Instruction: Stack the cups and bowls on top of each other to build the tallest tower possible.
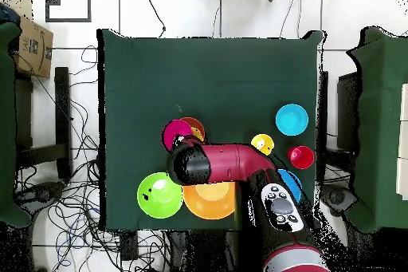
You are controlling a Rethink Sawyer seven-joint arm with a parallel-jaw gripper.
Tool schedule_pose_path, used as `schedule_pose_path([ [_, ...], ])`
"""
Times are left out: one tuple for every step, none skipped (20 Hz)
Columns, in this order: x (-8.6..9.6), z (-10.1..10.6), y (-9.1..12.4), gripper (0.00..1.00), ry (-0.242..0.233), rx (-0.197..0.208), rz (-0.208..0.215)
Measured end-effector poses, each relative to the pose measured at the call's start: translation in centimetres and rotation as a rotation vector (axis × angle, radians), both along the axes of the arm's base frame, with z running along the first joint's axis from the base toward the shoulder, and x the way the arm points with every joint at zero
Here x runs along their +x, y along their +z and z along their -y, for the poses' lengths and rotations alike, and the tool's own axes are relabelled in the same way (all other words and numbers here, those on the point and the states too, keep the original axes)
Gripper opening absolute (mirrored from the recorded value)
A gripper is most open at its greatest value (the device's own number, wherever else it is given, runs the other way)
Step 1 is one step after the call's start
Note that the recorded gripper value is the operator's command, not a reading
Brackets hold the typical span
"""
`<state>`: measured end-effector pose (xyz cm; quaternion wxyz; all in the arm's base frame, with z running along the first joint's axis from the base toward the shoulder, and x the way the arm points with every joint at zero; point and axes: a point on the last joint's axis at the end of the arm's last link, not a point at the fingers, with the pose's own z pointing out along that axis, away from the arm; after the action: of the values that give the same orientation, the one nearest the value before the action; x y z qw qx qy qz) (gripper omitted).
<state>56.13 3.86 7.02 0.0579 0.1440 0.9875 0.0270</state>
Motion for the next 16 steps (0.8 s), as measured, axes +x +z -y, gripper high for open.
schedule_pose_path([
  [0.08,0.02,-0.08,0.00,-0.001,0.001,0.004],
  [0.12,0.01,-0.14,0.00,-0.001,0.001,0.006],
  [0.15,0.01,-0.22,0.00,-0.002,0.002,0.008],
  [0.15,0.00,-0.30,0.00,-0.002,0.003,0.009],
  [0.14,0.01,-0.33,0.00,-0.002,0.004,0.008],
  [0.13,0.02,-0.34,0.00,-0.002,0.004,0.008],
  [0.15,0.05,-0.34,0.00,-0.003,0.004,0.008],
  [0.16,0.06,-0.35,0.00,-0.003,0.004,0.008],
  [0.18,0.08,-0.36,0.00,-0.003,0.004,0.008],
  [0.21,0.09,-0.35,0.00,-0.004,0.003,0.009],
  [0.24,0.10,-0.35,0.00,-0.004,0.004,0.009],
  [0.25,0.13,-0.35,0.00,-0.004,0.003,0.010],
  [0.29,0.19,-0.34,0.00,-0.005,0.004,0.010],
  [0.30,0.22,-0.34,0.00,-0.006,0.004,0.010],
  [0.31,0.23,-0.33,0.00,-0.006,0.004,0.011],
  [0.33,0.23,-0.31,0.00,-0.006,0.005,0.011],
])
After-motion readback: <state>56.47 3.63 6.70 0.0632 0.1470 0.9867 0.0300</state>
